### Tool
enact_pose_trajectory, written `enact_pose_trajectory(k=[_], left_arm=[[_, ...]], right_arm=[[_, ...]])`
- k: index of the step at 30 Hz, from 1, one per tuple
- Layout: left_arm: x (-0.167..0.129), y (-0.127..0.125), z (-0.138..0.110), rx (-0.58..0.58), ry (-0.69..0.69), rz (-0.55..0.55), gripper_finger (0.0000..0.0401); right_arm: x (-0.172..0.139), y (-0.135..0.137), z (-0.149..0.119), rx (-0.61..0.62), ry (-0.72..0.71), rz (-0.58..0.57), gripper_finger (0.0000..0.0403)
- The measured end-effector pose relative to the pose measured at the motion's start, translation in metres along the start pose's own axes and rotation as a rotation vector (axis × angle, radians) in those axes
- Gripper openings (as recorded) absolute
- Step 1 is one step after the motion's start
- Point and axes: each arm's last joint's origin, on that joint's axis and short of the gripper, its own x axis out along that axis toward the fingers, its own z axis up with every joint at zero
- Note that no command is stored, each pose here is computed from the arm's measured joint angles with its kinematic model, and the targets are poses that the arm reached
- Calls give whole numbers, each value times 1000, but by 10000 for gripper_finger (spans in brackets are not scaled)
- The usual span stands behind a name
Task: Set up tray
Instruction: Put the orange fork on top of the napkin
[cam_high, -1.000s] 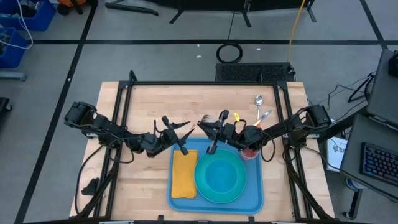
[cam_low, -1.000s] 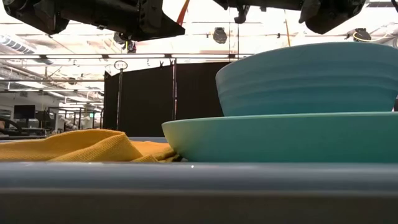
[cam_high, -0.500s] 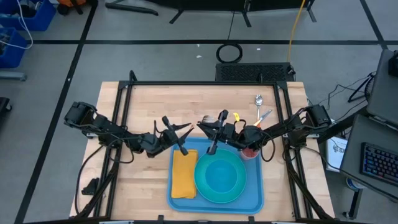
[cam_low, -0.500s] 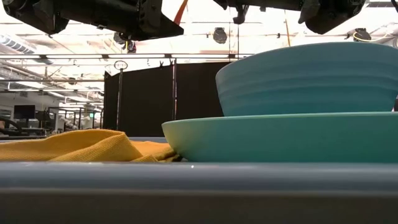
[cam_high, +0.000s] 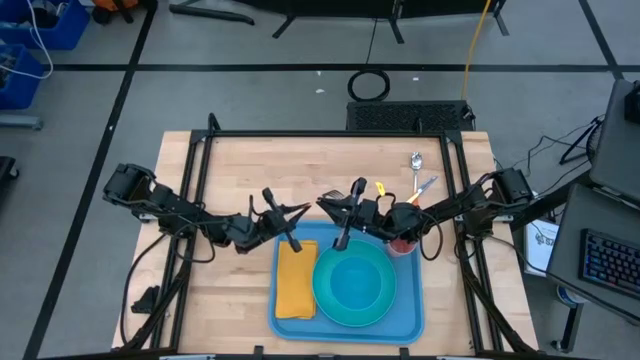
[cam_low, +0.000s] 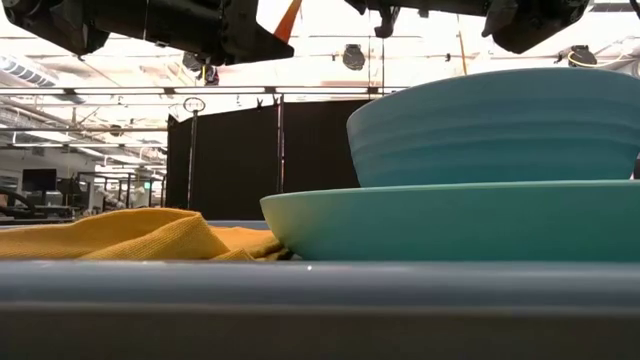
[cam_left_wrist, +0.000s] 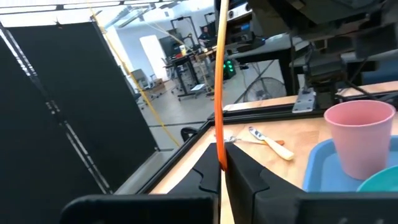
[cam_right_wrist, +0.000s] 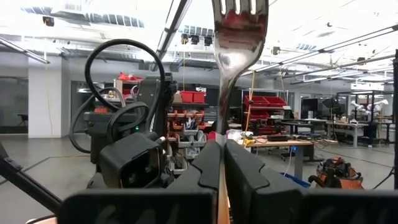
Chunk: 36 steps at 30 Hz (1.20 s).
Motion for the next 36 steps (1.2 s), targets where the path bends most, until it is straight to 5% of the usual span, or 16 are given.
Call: enact_pose_trajectory(k=[20,36], left_arm=[[0,-1,0,-42,-13,-43,6],[0,0,1,-54,-7,-5,5]], right_arm=[[0,1,-2,-26,18,10,7],[0,0,-4,-37,33,4,80]])
